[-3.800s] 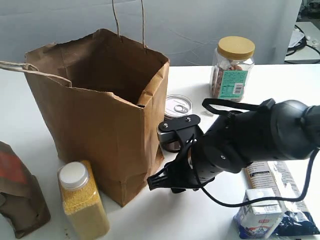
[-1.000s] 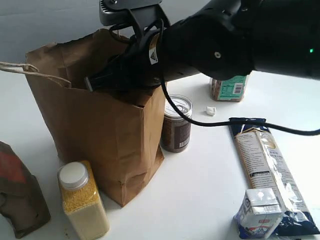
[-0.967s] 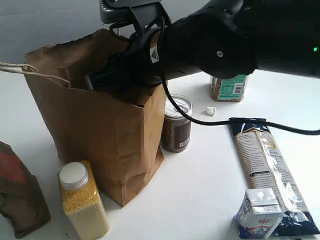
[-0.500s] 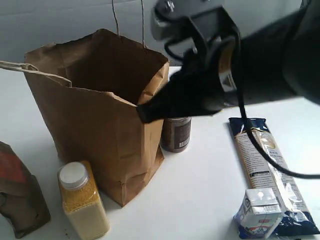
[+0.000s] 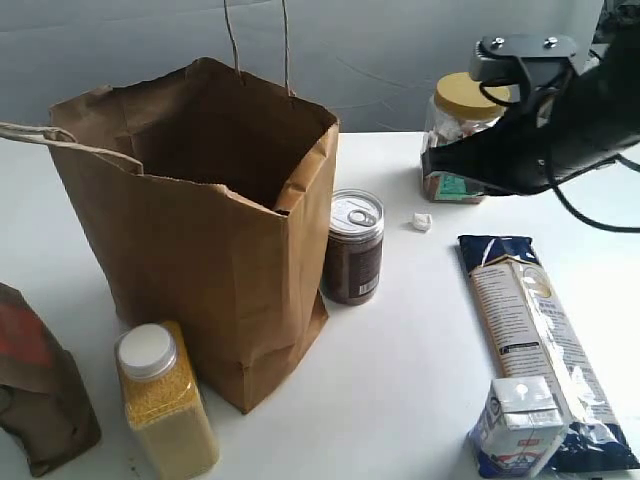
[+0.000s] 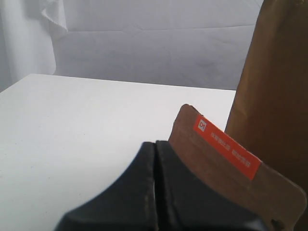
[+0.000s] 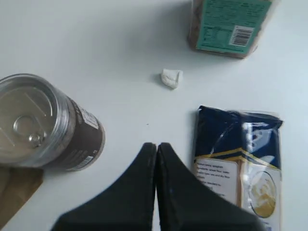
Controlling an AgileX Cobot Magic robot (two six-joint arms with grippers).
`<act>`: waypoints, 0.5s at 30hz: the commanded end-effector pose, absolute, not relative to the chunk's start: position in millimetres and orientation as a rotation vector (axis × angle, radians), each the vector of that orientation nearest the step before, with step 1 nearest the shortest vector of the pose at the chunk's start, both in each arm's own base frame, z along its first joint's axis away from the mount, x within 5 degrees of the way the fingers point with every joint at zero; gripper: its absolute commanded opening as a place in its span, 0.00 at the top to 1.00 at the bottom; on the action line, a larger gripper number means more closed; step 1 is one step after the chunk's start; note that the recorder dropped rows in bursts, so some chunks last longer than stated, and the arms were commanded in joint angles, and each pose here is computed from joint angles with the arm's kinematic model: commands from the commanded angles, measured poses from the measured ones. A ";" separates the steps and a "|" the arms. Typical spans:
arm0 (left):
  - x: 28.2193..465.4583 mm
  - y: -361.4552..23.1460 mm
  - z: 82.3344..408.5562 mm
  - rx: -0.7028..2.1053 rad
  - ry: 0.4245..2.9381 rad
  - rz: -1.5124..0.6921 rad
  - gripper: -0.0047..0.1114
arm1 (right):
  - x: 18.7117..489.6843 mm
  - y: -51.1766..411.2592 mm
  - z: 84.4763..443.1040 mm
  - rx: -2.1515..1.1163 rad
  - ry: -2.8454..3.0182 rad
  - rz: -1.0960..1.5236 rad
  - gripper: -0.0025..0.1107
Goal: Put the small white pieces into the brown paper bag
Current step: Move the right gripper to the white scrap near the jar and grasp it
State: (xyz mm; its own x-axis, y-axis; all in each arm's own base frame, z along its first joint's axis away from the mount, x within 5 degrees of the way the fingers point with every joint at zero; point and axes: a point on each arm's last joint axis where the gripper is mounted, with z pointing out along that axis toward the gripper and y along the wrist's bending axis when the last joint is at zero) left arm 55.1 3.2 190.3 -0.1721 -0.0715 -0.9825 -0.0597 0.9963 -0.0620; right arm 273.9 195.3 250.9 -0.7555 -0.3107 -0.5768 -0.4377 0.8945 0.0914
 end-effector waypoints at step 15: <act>55.1 2.7 189.6 -0.102 1.741 -0.026 0.96 | 391.7 260.6 156.8 -0.606 2.717 0.250 0.60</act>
